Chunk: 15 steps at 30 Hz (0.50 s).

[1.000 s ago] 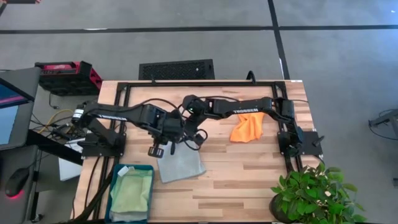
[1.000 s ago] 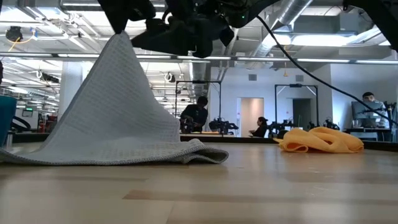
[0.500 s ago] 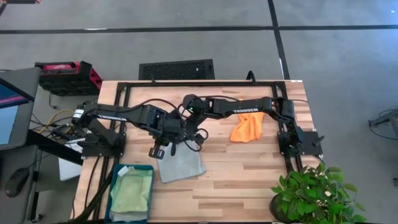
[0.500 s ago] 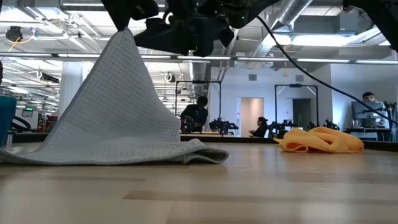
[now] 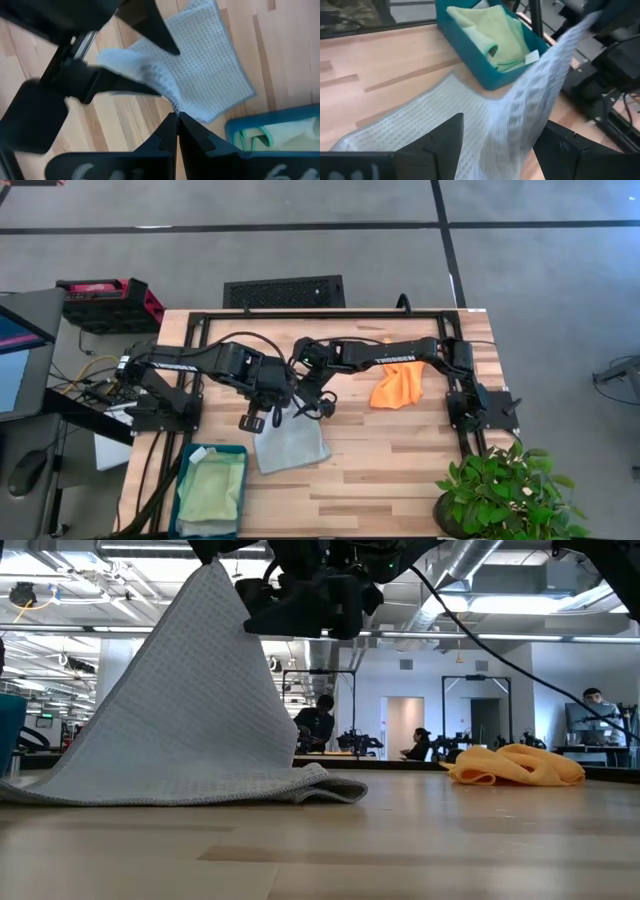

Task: Fold microfiber towels
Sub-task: Fold the gray microfiber towel

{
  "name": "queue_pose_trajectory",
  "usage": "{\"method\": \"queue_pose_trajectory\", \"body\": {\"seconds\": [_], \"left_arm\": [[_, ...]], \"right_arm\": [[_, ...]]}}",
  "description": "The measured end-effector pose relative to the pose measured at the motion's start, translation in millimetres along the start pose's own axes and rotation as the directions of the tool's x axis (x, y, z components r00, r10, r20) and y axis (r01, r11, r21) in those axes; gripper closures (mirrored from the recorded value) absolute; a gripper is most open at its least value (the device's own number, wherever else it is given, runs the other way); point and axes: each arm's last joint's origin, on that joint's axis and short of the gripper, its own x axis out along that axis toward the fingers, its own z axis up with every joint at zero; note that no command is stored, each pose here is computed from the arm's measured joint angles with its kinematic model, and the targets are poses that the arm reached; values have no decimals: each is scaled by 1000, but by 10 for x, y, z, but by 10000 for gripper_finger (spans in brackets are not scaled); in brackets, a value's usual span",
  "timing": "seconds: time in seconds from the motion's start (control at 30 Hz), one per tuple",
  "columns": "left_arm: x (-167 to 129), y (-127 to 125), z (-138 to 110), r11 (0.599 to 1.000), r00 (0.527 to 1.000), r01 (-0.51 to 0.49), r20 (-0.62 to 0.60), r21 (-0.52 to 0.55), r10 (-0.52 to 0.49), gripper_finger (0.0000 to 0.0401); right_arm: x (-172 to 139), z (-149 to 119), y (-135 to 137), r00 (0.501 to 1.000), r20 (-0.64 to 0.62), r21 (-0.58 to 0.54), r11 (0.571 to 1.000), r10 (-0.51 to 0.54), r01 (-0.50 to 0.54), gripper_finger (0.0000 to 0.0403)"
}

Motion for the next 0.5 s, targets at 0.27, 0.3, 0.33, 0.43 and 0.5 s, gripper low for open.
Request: {"method": "queue_pose_trajectory", "body": {"seconds": [0.27,0.3,0.33,0.43,0.5], "left_arm": [[-69,-5,-83,998,997,-1,-77,-61,-4,401],[-80,-3,-85,998,997,-8,-78,-69,3,401],[-89,0,-81,997,997,-16,-72,-72,11,401],[-140,3,-76,997,998,-18,-53,-72,15,401],[-193,6,-71,997,999,-20,-33,-69,18,401]], "right_arm": [[-28,-66,35,998,-44,41,999,35,-33,159],[-28,-70,41,998,-48,46,998,40,-37,159],[-25,-68,44,998,-48,47,998,42,-39,159],[-20,-65,52,998,-49,49,998,46,-44,159],[-7,-57,68,997,-51,52,997,55,-52,159]]}}
